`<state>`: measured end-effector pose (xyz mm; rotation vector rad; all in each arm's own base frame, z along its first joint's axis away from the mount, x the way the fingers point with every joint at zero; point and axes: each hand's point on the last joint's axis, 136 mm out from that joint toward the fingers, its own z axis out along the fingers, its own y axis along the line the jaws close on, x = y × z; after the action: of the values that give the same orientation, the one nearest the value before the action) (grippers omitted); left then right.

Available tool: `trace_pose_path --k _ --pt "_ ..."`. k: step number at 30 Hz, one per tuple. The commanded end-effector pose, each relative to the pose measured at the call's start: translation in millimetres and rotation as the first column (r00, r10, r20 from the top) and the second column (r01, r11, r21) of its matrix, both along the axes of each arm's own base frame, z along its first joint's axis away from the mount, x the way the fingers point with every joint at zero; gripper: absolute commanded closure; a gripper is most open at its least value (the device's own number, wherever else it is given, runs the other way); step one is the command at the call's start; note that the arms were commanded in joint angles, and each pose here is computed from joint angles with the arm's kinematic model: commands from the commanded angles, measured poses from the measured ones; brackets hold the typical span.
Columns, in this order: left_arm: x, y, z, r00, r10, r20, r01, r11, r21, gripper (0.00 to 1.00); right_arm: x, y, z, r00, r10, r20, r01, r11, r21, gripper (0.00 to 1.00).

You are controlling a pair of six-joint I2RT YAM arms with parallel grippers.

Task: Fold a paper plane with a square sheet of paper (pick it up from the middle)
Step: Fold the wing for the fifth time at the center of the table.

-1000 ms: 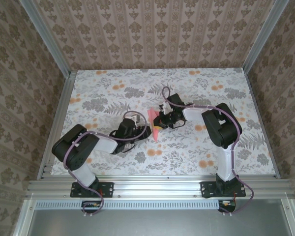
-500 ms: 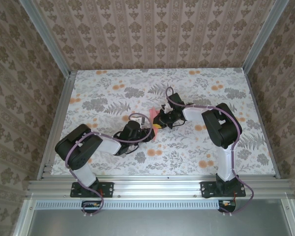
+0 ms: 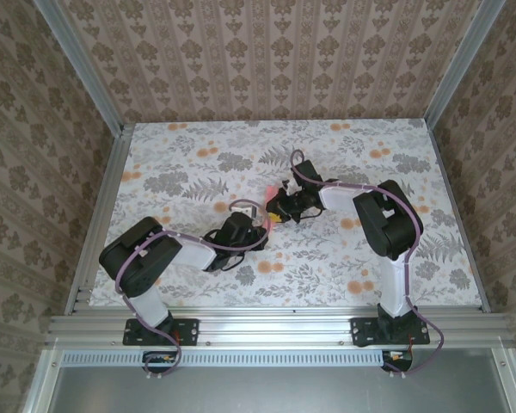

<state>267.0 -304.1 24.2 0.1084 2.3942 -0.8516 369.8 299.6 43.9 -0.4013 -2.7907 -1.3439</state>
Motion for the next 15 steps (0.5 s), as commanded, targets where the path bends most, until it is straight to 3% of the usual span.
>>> trace_pose_path --k 1,8,15 --pt "-8.8 8.7 -21.8 0.999 -0.035 -0.021 0.037 0.988 0.148 0.94 10.0 -3.6 -0.5 0.996 0.033 0.078 -0.028 0.998 -0.064 0.79" --pt "-11.1 13.4 -25.3 0.997 -0.079 -0.009 0.079 0.960 0.270 0.96 22.6 -15.3 -1.9 0.973 0.079 0.219 -0.039 0.983 -0.181 0.77" --pt "-11.7 11.8 -27.4 0.996 -0.090 -0.013 0.090 0.944 0.317 0.98 18.6 -3.8 9.5 0.952 0.118 0.283 -0.078 0.986 -0.146 0.73"
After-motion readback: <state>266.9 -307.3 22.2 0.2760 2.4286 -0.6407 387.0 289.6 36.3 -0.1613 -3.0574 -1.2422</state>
